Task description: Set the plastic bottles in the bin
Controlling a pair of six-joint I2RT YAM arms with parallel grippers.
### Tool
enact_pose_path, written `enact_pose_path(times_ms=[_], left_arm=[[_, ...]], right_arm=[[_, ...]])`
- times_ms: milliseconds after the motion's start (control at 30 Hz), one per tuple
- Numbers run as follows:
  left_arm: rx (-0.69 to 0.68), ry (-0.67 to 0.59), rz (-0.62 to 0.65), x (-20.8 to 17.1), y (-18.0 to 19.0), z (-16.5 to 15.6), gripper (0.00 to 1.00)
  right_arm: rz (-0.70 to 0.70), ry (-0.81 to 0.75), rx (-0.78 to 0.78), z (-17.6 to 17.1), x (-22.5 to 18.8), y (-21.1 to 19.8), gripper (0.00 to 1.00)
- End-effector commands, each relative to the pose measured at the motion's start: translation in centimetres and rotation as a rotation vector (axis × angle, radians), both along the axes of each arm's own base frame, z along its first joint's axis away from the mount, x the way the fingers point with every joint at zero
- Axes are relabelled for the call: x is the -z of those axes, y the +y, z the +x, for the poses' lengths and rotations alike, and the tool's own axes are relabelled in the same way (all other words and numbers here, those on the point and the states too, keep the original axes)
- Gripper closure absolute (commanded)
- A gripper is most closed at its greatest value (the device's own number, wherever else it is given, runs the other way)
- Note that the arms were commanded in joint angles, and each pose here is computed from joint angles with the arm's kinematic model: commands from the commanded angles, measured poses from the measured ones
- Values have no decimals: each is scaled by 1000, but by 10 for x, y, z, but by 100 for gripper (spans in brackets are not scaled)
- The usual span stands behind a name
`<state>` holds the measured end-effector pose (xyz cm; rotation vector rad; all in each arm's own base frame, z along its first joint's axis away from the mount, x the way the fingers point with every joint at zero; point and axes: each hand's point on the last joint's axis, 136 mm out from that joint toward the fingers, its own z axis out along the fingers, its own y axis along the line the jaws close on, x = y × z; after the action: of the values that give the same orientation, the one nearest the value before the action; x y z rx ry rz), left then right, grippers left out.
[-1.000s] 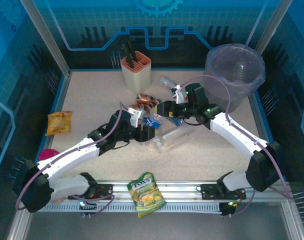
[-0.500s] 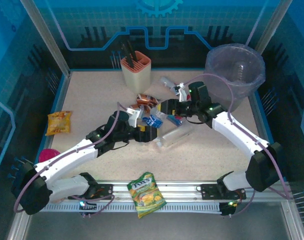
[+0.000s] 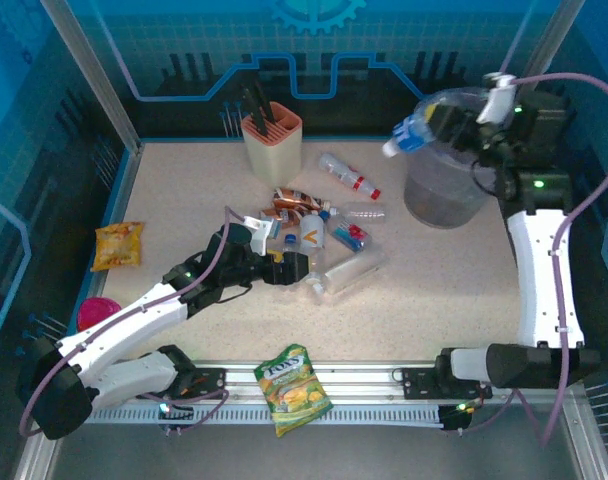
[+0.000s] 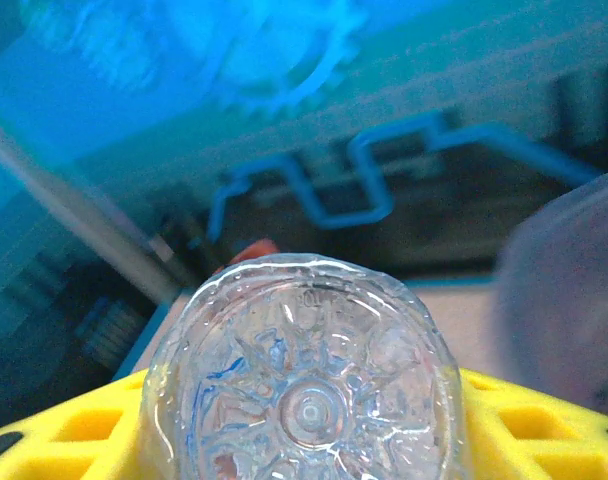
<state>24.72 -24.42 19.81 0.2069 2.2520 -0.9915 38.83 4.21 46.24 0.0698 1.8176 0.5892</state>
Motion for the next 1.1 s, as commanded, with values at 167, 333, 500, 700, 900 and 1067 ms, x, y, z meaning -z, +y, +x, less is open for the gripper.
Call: enact_pose_path(times_ms=[167, 333, 500, 700, 900, 1067], left_arm=[[-87, 90, 76, 27, 18, 7, 1], [-110, 128, 102, 39, 22, 8, 1], [-139, 160, 130, 52, 29, 9, 1], [-140, 179, 132, 59, 27, 10, 1], [-118, 194, 175, 70, 23, 17, 1], [-105, 200, 221, 79, 22, 22, 1]], right_arm=[[-96, 39, 394, 38, 24, -111, 48], [-114, 121, 408, 74, 64, -124, 47], [-128, 231, 386, 95, 107, -124, 46], [-138, 363, 324, 108, 160, -117, 46], [-135, 466, 252, 118, 203, -101, 44], [-113, 564, 205, 123, 234, -93, 35]])
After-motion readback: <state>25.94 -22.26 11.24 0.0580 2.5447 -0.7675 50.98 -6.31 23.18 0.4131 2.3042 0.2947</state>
